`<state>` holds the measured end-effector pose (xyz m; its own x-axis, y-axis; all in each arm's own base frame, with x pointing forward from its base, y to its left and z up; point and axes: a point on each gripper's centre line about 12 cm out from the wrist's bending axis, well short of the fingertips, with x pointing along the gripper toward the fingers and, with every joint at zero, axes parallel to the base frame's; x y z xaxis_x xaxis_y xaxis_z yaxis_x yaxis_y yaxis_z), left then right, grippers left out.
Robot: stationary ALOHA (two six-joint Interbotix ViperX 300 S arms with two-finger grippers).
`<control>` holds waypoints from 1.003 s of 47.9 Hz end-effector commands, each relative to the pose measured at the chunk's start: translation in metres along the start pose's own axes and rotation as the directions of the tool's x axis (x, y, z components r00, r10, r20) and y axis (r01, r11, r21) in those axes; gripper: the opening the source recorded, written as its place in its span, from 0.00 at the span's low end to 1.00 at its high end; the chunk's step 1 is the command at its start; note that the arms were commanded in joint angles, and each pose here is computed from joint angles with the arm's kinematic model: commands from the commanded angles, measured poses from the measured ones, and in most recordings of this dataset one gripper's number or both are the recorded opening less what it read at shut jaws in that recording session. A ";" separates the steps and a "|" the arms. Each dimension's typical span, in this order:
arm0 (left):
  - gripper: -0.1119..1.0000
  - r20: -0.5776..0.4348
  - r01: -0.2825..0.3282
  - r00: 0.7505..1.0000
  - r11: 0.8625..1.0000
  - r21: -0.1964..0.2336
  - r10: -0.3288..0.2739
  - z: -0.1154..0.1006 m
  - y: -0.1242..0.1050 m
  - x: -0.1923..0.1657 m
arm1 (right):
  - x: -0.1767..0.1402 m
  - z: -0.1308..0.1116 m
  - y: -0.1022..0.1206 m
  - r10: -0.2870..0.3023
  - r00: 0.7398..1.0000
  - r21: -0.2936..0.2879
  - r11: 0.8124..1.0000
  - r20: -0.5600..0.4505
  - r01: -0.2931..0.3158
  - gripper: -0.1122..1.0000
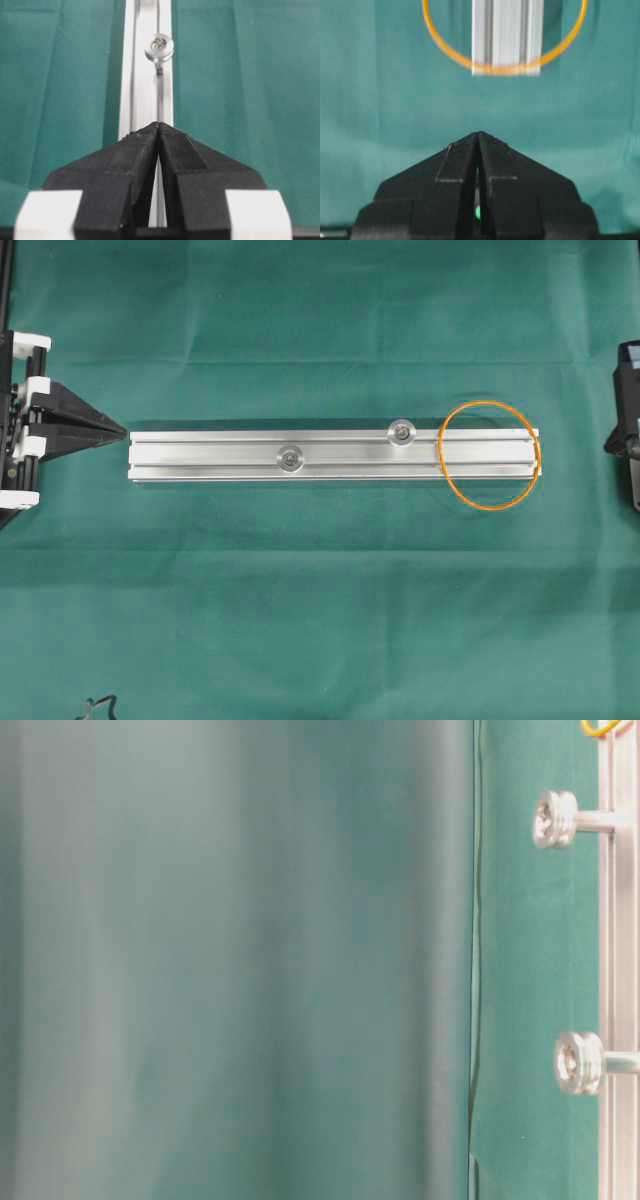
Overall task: Hook the rubber onto the shaft.
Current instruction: 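Move the right gripper over the orange rubber band at the rail's right end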
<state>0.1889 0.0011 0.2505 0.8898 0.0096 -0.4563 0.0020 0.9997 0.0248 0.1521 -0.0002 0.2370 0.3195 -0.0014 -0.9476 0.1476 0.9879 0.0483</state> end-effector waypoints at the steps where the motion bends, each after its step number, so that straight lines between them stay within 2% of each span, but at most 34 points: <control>1: 0.12 0.035 -0.004 0.999 1.000 0.001 0.004 0.014 0.001 -0.003 | -0.007 0.005 0.000 -0.006 1.000 0.002 1.000 -0.018 0.006 0.13; 23: 0.12 0.035 -0.004 0.999 1.000 0.000 0.004 0.014 0.001 -0.003 | -0.009 0.007 -0.005 -0.052 0.998 -0.015 0.999 -0.024 0.052 0.13; 44: 0.12 0.038 -0.004 0.999 1.000 0.001 0.004 0.015 0.001 -0.003 | -0.007 0.007 -0.005 -0.055 0.998 -0.014 0.998 -0.038 0.055 0.14; 48: 0.12 0.041 -0.005 0.999 1.000 0.001 0.004 0.015 0.001 -0.003 | -0.007 0.007 -0.005 -0.054 0.998 -0.016 0.998 -0.036 0.054 0.22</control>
<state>0.1892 0.0011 0.2517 0.8912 0.0096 -0.4536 0.0012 0.9997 0.0234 0.1515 -0.0056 0.2379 0.2550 -0.0477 -0.9658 0.1467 0.9891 -0.0102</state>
